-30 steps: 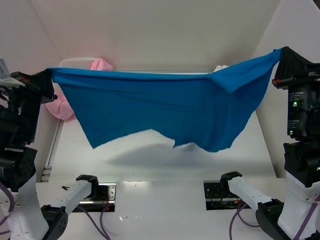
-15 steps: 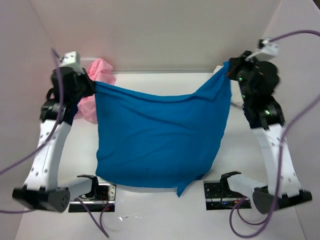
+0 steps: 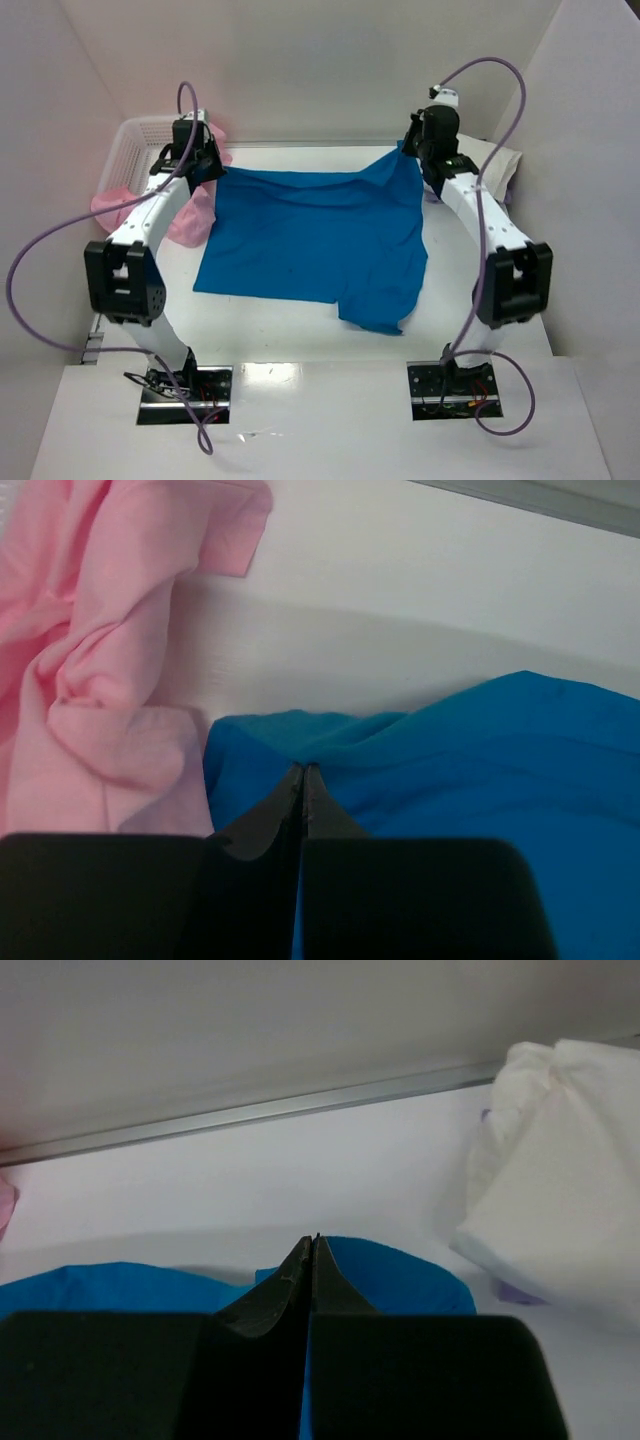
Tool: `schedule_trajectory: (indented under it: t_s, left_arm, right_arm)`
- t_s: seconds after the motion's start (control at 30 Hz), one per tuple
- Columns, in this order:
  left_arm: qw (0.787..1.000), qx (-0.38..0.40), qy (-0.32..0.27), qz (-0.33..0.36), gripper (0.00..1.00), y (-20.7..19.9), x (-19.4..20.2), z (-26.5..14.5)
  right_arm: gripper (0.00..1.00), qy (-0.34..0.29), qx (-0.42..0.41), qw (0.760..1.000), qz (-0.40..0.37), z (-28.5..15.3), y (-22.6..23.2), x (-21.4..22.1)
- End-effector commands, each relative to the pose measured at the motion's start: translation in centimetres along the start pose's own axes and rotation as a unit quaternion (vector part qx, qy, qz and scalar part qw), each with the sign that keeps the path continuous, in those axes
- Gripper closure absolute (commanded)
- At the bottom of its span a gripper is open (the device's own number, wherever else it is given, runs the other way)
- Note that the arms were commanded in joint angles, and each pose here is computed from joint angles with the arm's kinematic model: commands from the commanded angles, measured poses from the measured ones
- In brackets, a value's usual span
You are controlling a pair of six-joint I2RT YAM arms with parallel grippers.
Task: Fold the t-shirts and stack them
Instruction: Flatten out the tshirt, then fold the flattened tshirt in 1/3 of the way
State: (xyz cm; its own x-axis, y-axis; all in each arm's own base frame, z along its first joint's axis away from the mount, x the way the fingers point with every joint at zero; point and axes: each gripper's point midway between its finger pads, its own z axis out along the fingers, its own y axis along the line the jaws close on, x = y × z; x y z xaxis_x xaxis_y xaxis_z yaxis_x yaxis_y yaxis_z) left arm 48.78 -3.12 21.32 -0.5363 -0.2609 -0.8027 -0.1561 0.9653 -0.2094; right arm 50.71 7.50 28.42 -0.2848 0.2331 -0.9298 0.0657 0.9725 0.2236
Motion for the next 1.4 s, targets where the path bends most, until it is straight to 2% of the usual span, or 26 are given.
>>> schedule_trajectory:
  t_s: [0.0, 0.03, 0.1, 0.13, 0.23, 0.4, 0.43, 0.47, 0.5, 0.67, 0.73, 0.8, 0.83, 1.07, 1.1, 1.23, 1.27, 1.37]
  left_arm:
    - [1.000, 0.007, -0.029, -0.007, 1.00, -0.8, -2.8, 3.6]
    - [1.000, 0.007, -0.028, -0.007, 1.00, -0.9, -2.9, 4.1]
    - [1.000, 0.006, -0.026, -0.007, 1.00, -1.1, -3.1, 5.5]
    - [1.000, 0.006, -0.026, -0.007, 1.00, -1.1, -3.1, 5.9]
    - [1.000, 0.000, -0.024, -0.003, 1.00, -0.9, -3.0, 6.8]
    - [0.999, -0.004, -0.038, 0.002, 1.00, -0.2, -4.4, 7.9]
    - [0.999, 0.000, -0.037, 0.003, 1.00, -0.3, -4.4, 7.9]
    - [0.999, -0.005, -0.033, 0.000, 1.00, 0.3, -4.2, 8.3]
    - [0.999, -0.003, -0.039, 0.000, 1.00, 0.2, -4.5, 8.3]
    - [0.999, -0.009, -0.035, 0.007, 1.00, 0.9, -4.1, 8.4]
    - [0.999, -0.013, -0.036, 0.009, 1.00, 1.5, -4.3, 8.5]
    - [0.999, -0.013, -0.030, 0.007, 1.00, 2.0, -3.9, 8.6]
    - [0.999, -0.012, -0.030, 0.004, 1.00, 2.3, -4.0, 8.6]
    - [1.000, -0.005, 0.013, -0.003, 1.00, 3.8, -0.8, 9.0]
    - [1.000, 0.002, 0.025, -0.004, 1.00, 3.7, 0.2, 9.1]
    - [0.998, 0.005, 0.056, -0.011, 1.00, 4.6, 2.5, 9.0]
    - [0.998, 0.000, 0.060, -0.014, 1.00, 5.2, 2.9, 9.0]
    - [0.998, -0.001, 0.068, -0.018, 1.00, 5.7, 3.7, 8.5]
  right_arm:
    - [1.00, -0.057, -0.019, 0.998, 0.009, 3.8, 1.7, -3.9]
    - [1.00, -0.067, -0.022, 0.997, 0.010, 4.3, 2.0, -4.9]
    - [1.00, -0.056, -0.019, 0.998, 0.004, 6.1, 2.0, -3.8]
    - [1.00, -0.066, -0.017, 0.998, 0.006, 6.4, 1.8, -4.9]
    - [1.00, -0.063, -0.016, 0.998, 0.006, 8.1, 1.9, -4.4]
    - [1.00, -0.072, -0.030, 0.997, 0.008, 9.6, 2.1, -6.3]
    - [1.00, -0.091, -0.035, 0.995, 0.012, 9.9, 2.3, -8.4]
    - [1.00, -0.072, -0.035, 0.997, 0.004, 11.2, 2.3, -7.1]
    - [1.00, -0.077, -0.042, 0.996, 0.005, 12.0, 2.8, -7.8]
    - [1.00, -0.070, -0.046, 0.996, 0.008, 12.7, 3.1, -7.8]
    - [1.00, -0.055, -0.036, 0.998, 0.007, 13.1, 2.6, -6.4]
    - [1.00, -0.050, -0.029, 0.998, 0.006, 12.2, 2.2, -6.4]
    - [1.00, -0.029, -0.023, 0.999, 0.009, 12.2, 1.8, -4.6]
    - [1.00, -0.008, -0.017, 0.999, 0.037, 8.0, 0.5, -1.3]
    - [1.00, 0.008, -0.006, 0.999, 0.042, 7.7, -0.6, 0.2]
    - [1.00, 0.007, 0.018, 0.998, 0.058, 5.1, -3.6, 0.1]
    - [1.00, 0.021, 0.027, 0.998, 0.058, 4.7, -4.5, 1.2]
    - [1.00, 0.009, 0.035, 0.997, 0.062, 3.1, -5.7, 0.2]
